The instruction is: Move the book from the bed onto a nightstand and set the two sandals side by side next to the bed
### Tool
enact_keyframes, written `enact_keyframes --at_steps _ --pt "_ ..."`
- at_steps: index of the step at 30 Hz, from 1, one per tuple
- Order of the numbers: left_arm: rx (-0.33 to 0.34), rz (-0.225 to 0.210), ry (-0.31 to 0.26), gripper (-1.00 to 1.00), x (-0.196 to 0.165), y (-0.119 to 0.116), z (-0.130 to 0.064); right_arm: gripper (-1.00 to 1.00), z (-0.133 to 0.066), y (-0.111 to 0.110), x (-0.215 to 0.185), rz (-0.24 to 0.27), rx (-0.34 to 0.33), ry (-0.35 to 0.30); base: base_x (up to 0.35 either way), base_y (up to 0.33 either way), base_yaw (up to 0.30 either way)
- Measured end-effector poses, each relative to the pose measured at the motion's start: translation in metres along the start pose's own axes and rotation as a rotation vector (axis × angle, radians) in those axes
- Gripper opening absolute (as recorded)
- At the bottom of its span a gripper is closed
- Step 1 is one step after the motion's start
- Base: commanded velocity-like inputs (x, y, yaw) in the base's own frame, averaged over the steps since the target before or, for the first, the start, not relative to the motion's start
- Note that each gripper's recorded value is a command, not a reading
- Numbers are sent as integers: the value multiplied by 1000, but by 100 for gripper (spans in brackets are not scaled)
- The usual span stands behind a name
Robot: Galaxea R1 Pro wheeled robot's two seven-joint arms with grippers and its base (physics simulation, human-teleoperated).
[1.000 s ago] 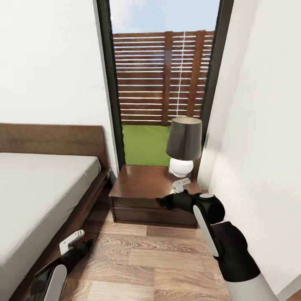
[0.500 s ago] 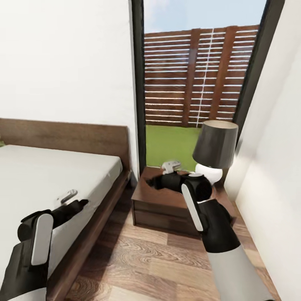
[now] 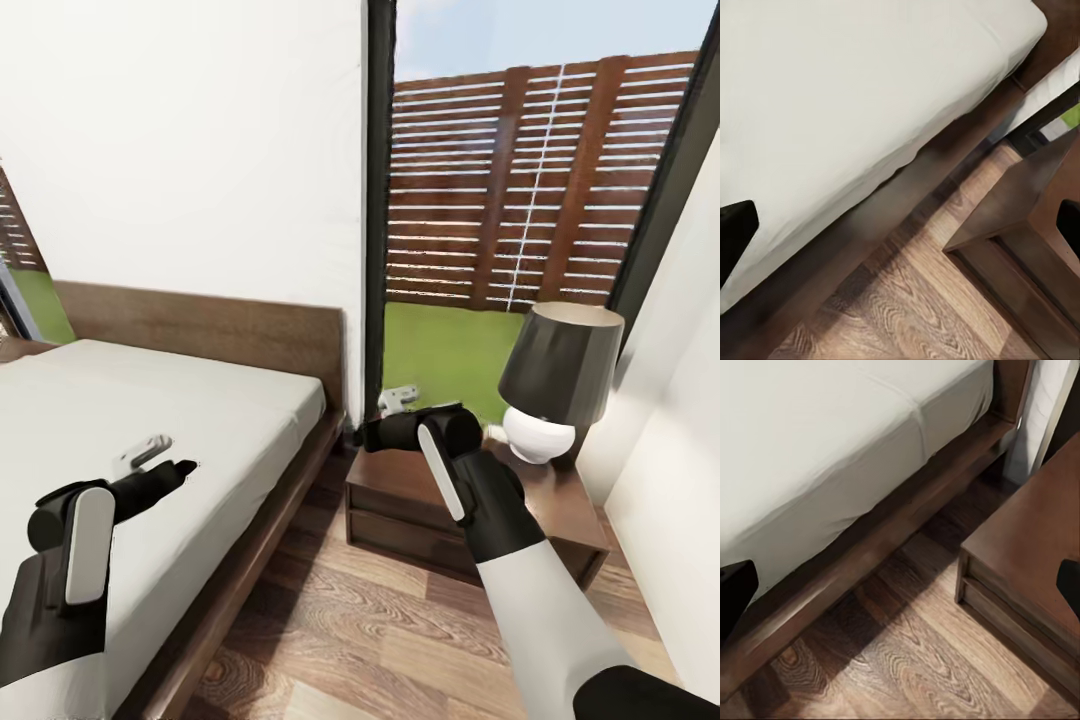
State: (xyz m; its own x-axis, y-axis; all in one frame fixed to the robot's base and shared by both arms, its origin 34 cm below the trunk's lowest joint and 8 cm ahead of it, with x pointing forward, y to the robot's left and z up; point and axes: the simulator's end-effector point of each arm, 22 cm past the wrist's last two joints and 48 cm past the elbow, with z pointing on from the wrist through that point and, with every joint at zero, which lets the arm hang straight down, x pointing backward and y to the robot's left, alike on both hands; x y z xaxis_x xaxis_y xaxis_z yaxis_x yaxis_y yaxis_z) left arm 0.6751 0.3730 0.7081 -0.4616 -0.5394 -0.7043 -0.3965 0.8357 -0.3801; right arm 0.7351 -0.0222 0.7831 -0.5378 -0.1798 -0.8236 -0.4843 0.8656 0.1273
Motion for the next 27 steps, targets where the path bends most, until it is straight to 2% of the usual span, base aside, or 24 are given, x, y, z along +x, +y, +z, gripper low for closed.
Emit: enact_keyframes --at_steps 1,6,8,12,14,17,19,27 --pt "-25 -1 5 100 0 4 0 100 2 1 10 9 -3 18 0 1 96" --pt "-59 -3 19 100 -4 4 -2 100 1 2 14 20 -6 38 0 0 175" --pt "-72 -3 43 100 3 3 0 100 2 5 28 32 -12 61 0 0 247" --pt "-61 23 77 100 12 -13 1 100 -8 12 27 35 -21 40 0 0 266" --pt "-58 35 106 100 20 -18 5 100 -11 13 24 35 -22 31 0 0 278" --pt "-60 39 120 100 21 -20 4 100 -13 13 21 37 -22 37 0 0 280" --pt "-74 40 135 100 22 -15 6 100 -4 11 36 51 -22 85 0 0 285" --pt "-87 30 134 100 7 -14 -2 100 -10 12 24 53 -23 93 0 0 286"
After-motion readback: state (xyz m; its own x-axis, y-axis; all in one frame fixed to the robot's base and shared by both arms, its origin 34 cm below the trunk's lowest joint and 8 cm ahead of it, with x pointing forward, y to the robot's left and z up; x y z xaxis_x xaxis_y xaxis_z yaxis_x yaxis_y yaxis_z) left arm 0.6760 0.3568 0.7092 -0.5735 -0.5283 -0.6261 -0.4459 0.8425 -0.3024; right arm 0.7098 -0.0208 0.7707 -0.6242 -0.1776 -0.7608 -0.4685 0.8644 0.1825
